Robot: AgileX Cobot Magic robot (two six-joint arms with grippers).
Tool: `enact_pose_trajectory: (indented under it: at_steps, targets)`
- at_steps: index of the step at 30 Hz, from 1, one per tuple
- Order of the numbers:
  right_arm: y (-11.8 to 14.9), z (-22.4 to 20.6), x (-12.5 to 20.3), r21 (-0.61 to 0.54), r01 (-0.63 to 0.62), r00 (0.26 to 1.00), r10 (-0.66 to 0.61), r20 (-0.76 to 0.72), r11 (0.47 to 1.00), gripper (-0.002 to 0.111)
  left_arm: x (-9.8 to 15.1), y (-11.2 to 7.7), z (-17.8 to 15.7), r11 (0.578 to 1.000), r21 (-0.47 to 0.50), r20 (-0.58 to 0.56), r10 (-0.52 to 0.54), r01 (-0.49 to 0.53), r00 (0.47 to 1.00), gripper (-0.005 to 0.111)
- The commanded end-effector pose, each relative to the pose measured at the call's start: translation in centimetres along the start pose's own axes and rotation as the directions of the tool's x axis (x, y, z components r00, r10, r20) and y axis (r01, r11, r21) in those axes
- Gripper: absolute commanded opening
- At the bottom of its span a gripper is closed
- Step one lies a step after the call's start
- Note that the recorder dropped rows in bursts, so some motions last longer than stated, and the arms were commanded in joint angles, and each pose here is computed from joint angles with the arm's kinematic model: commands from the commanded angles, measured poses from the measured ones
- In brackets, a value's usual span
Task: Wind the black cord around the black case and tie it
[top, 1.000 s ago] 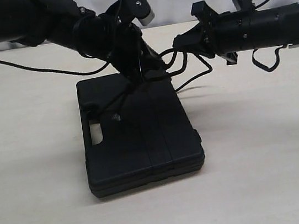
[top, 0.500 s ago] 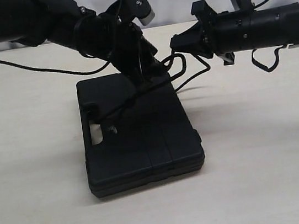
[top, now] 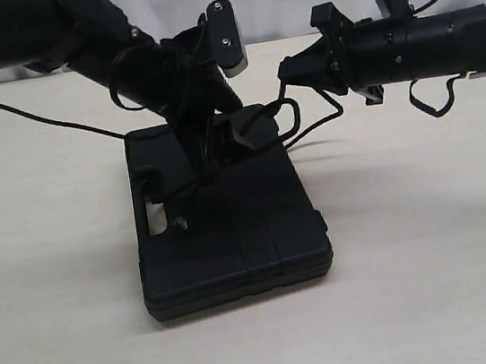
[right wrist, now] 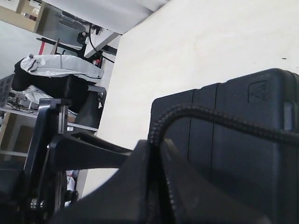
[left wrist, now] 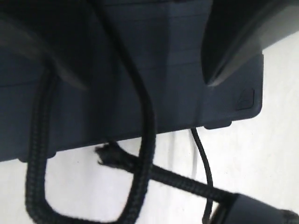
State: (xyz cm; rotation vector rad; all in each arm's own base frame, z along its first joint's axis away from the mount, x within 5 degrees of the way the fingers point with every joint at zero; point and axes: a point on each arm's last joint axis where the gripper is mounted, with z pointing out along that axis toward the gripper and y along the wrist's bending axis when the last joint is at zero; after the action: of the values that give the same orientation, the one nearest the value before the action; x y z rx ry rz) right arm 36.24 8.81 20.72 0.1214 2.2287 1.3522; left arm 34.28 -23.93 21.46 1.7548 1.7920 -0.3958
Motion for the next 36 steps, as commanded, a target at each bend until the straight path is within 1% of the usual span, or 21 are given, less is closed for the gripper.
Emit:
enact_pose_trajectory:
  at_steps: [1, 4, 8, 9, 10, 12, 14, 16, 18, 20, 21, 22, 24, 25, 26, 28, 30, 33, 35, 36]
  targets:
    - [0.1, -0.1, 0.1, 0.006, 0.031, 1.0, -0.031, -0.007, 1.0, 0.004, -0.9, 0.1, -0.4, 0.999, -0.047, 0.044, -0.015, 0.017, 0.999, 0.062]
    - [0.4, -0.1, 0.3, -0.025, 0.023, 0.999, -0.024, -0.029, 0.999, 0.004, -1.1, 0.7, -0.2, 0.992, -0.12, 0.058, -0.021, 0.028, 0.998, 0.062]
    - [0.7, -0.2, 0.5, -0.058, 0.001, 0.999, -0.004, -0.049, 0.998, 0.004, -2.0, 1.2, 0.0, 0.973, -0.226, 0.099, -0.035, 0.057, 0.995, 0.062]
    - [0.7, -0.2, 0.5, -0.065, 0.001, 0.999, -0.004, -0.053, 0.998, 0.004, -2.3, 1.0, 0.1, 0.971, -0.234, 0.103, -0.03, 0.054, 0.994, 0.062]
    - [0.8, -0.2, 0.6, -0.069, 0.0, 0.998, -0.004, -0.056, 0.998, 0.004, -2.6, 0.6, 0.9, 0.974, -0.224, 0.099, -0.022, 0.044, 0.995, 0.062]
    - [0.9, -0.2, 0.6, -0.081, -0.002, 0.998, -0.003, -0.06, 0.997, 0.004, -2.6, 0.0, 2.1, 0.98, -0.199, 0.08, -0.008, 0.024, 0.997, 0.062]
    - [0.9, -0.2, 0.6, -0.084, 0.0, 0.998, -0.005, -0.062, 0.996, 0.004, -2.3, -0.2, 3.0, 0.982, -0.19, 0.064, -0.002, 0.014, 0.998, 0.062]
    - [0.9, -0.2, 0.6, -0.083, 0.008, 0.998, -0.013, -0.063, 0.997, 0.004, -2.1, -0.2, 3.3, 0.982, -0.19, 0.056, -0.001, 0.012, 0.998, 0.062]
    - [0.7, -0.2, 0.6, -0.064, 0.02, 0.998, -0.024, -0.062, 0.998, 0.004, -2.3, -0.1, 2.9, 0.98, -0.199, 0.063, -0.003, 0.015, 0.998, 0.062]
    - [0.3, -0.1, 0.5, -0.021, 0.03, 0.998, -0.031, -0.047, 0.999, 0.004, -2.8, -0.2, 1.5, 0.978, -0.205, 0.056, 0.044, -0.031, 0.997, 0.062]
    - [0.1, -0.1, 0.4, -0.002, 0.037, 0.999, -0.037, -0.037, 0.999, 0.004, -3.2, -0.3, 0.5, 0.976, -0.204, 0.043, 0.09, -0.08, 0.995, 0.062]
    - [0.1, -0.1, 0.4, -0.001, 0.04, 0.999, -0.04, -0.036, 0.999, 0.004, -3.3, -0.4, 0.2, 0.975, -0.2, 0.038, 0.102, -0.092, 0.994, 0.062]
    - [0.2, -0.1, 0.4, -0.008, 0.033, 0.999, -0.033, -0.032, 0.999, 0.004, -3.0, -0.7, -0.4, 0.962, -0.177, -0.037, 0.204, -0.207, 0.978, 0.062]
    - [0.2, -0.1, 0.4, -0.013, 0.034, 0.999, -0.035, -0.037, 0.999, 0.004, -2.4, -0.9, -0.4, 0.947, -0.125, -0.115, 0.284, -0.297, 0.952, 0.062]
    - [0.2, -0.1, 0.4, -0.012, 0.036, 0.999, -0.036, -0.039, 0.999, 0.004, -2.0, -1.0, -0.4, 0.943, -0.096, -0.154, 0.302, -0.319, 0.941, 0.062]
    - [0.2, -0.1, 0.4, -0.012, 0.036, 0.999, -0.036, -0.039, 0.999, 0.004, -1.6, -1.0, -0.4, 0.948, -0.086, -0.19, 0.287, -0.308, 0.939, 0.062]
    - [0.4, -0.1, 0.5, -0.027, 0.033, 0.998, -0.035, -0.048, 0.999, 0.004, -1.6, -0.8, -0.5, 0.953, -0.118, -0.195, 0.254, -0.279, 0.947, 0.062]
    - [0.7, -0.1, 0.8, -0.063, 0.027, 0.996, -0.032, -0.081, 0.998, 0.004, -2.3, -0.1, -0.5, 0.947, -0.221, -0.145, 0.206, -0.235, 0.968, 0.062]
    - [0.6, -0.1, 1.1, -0.061, 0.021, 0.995, -0.027, -0.094, 0.998, 0.004, -2.9, 0.4, -0.6, 0.939, -0.297, -0.074, 0.158, -0.173, 0.985, 0.062]
    - [0.5, -0.1, 1.3, -0.068, -0.002, 0.996, -0.004, -0.088, 0.998, 0.004, -3.1, 0.5, -0.7, 0.938, -0.314, -0.051, 0.139, -0.148, 0.989, 0.062]
